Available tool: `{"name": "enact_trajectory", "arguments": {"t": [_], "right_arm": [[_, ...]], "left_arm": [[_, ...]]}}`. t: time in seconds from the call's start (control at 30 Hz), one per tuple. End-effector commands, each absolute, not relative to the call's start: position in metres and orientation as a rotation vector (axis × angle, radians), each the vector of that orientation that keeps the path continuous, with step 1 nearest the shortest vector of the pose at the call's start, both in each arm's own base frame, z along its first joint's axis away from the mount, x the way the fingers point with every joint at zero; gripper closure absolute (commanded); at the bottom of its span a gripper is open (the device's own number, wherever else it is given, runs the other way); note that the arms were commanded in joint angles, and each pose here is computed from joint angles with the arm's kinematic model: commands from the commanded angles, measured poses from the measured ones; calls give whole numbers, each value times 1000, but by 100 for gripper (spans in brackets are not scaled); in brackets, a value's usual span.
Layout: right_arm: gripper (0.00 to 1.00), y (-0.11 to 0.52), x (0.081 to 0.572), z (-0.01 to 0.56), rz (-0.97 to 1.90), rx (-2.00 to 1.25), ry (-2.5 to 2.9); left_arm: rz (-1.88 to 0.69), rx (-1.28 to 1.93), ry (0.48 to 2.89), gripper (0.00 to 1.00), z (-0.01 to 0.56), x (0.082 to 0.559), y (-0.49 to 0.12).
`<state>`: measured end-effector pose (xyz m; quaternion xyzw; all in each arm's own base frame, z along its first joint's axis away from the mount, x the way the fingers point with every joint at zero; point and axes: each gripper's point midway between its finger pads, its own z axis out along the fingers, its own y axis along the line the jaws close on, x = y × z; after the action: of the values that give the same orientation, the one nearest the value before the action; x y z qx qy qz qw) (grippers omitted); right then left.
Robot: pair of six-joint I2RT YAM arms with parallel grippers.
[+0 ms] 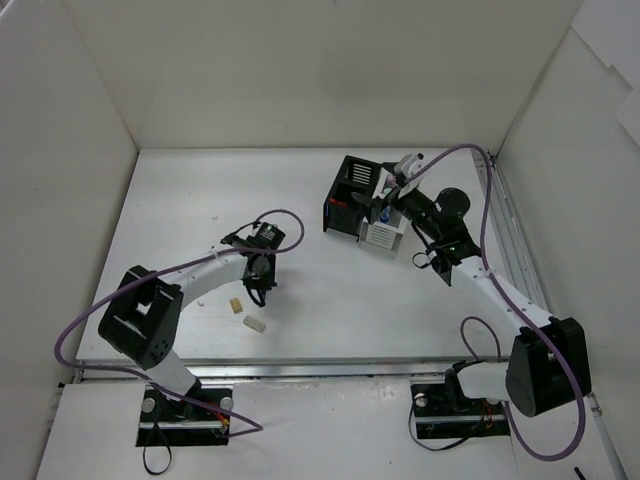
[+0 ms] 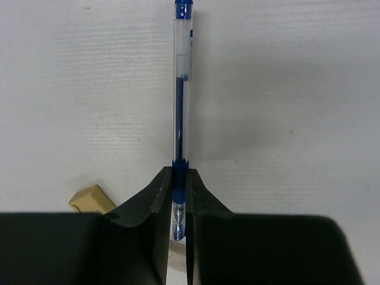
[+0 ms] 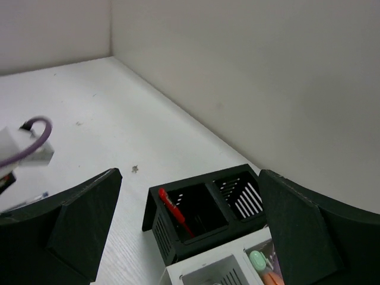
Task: Sort the stationery into containers
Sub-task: Pick up the pen from the center of the board, then place the pen in the storage box.
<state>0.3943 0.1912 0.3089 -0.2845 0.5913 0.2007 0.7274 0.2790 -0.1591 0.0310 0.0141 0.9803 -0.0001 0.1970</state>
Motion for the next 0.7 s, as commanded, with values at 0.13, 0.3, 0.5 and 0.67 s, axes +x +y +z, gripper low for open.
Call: {"name": "enact_trajectory", "arguments": {"t": [0.13,0.3,0.5,0.67], "right_arm": [[2,236,310,312,453,-1285,797],[2,249,280,248,342,-1734,935],[2,277,269,214,221,-1909,876],[2,298,253,191,252,-2000,821]], "left_arm": [[-504,237,2597,100,134,274,-218],[-838,310,2592,100,166,245,-237],[-1008,347,2627,100,175,228,-248],[-1096,391,2641,100,180,221,-253]]}}
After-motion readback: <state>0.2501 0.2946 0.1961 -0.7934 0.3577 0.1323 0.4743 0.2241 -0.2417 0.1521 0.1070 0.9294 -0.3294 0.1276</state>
